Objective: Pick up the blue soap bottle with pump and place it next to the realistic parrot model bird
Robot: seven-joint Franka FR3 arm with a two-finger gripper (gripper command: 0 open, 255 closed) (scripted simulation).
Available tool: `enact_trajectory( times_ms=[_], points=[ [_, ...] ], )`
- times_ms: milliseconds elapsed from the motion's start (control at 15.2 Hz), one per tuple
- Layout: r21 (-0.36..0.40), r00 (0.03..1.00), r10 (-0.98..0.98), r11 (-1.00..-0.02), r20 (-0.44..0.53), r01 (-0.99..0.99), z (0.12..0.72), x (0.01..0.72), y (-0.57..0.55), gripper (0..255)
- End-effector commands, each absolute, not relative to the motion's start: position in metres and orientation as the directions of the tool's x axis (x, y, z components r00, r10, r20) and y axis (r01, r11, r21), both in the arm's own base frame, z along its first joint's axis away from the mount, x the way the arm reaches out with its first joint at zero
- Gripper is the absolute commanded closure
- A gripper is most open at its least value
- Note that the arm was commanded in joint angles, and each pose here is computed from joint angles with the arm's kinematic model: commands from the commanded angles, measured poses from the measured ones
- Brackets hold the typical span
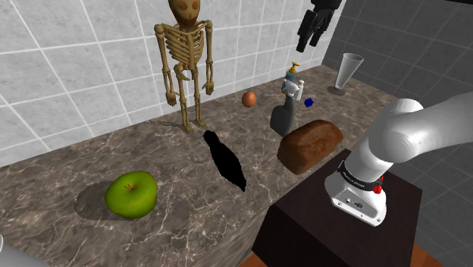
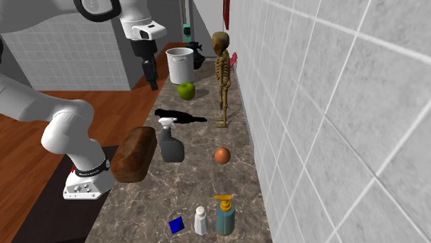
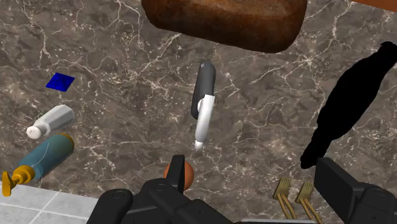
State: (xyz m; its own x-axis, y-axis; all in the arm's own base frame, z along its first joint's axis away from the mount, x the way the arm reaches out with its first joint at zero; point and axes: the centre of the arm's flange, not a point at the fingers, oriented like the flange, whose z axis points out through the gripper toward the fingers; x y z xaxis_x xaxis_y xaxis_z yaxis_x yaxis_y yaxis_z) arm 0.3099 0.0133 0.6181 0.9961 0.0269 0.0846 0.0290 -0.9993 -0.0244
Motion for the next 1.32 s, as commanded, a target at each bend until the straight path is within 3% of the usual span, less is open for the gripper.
enact_trajectory(
  times_ms=[0, 1254],
  points=[
    [-0.024, 0.996, 0.027, -0.999, 0.085, 0.029, 0.618, 0.31, 0.013, 0],
    [0.0, 0.994, 0.102, -0.995, 0.043, 0.102, 0.516, 0.412, -0.191, 0]
  ],
)
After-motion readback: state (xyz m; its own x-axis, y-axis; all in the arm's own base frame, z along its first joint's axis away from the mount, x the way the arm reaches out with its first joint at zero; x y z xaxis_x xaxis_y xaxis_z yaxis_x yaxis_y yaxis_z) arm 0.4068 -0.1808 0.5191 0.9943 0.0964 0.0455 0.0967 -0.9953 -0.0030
